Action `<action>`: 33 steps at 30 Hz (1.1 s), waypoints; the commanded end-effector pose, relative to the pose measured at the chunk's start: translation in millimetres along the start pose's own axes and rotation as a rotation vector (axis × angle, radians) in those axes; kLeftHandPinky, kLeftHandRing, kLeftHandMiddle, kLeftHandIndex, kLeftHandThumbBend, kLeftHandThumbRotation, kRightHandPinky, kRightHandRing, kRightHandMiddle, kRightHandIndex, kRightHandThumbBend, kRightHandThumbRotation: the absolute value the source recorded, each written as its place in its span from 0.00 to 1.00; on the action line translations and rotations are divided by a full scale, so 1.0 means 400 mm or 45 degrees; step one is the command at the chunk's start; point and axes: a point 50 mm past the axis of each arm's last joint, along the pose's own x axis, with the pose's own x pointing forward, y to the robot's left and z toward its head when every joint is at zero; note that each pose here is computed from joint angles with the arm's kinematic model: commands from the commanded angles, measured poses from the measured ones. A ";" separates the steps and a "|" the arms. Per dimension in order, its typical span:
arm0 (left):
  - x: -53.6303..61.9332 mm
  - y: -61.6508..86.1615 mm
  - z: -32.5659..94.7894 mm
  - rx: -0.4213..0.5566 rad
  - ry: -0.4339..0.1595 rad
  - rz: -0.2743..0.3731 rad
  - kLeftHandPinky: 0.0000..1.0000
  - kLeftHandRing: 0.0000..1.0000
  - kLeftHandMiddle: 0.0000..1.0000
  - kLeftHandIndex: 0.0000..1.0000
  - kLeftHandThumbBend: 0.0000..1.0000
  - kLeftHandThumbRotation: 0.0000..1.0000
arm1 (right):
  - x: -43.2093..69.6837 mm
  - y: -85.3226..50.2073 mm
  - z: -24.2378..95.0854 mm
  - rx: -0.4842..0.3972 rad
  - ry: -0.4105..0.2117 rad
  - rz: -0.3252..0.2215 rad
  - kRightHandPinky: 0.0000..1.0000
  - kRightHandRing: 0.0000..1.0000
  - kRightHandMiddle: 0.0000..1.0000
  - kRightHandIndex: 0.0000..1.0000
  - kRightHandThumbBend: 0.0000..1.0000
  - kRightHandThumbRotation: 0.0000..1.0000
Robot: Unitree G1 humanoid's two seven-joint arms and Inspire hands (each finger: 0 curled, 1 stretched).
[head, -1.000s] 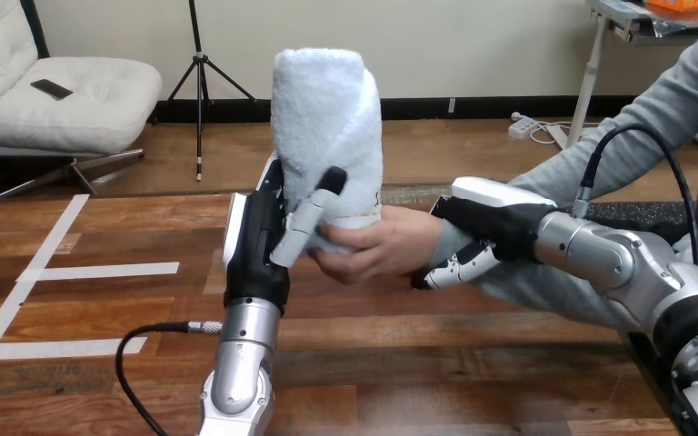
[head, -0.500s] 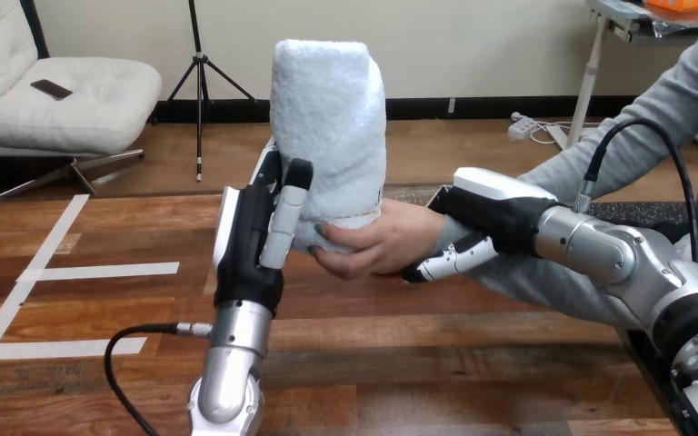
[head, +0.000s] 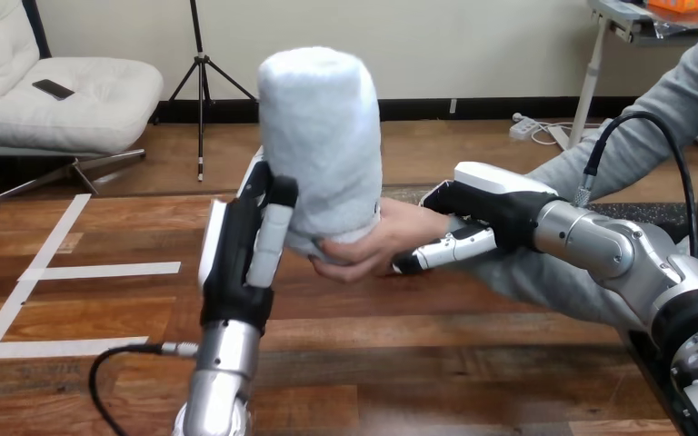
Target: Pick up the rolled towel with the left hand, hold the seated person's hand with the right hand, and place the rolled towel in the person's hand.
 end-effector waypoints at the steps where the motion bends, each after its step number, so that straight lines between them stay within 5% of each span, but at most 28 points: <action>1: 0.017 0.007 0.048 -0.001 -0.118 0.000 0.93 0.93 0.93 0.90 1.00 1.00 | -0.005 -0.087 0.032 -0.021 -0.062 -0.128 0.70 0.77 0.79 0.82 1.00 0.94; 19: -0.040 0.029 0.061 -0.006 -0.103 0.016 0.92 0.93 0.92 0.89 1.00 1.00 | -0.035 -0.054 -0.007 0.077 -0.079 -0.203 0.78 0.86 0.87 0.87 1.00 1.00; 33: -0.094 0.051 0.072 -0.015 -0.069 -0.015 0.93 0.92 0.91 0.89 0.94 1.00 | -0.092 -0.009 -0.029 0.237 -0.204 -0.343 0.79 0.87 0.88 0.88 1.00 1.00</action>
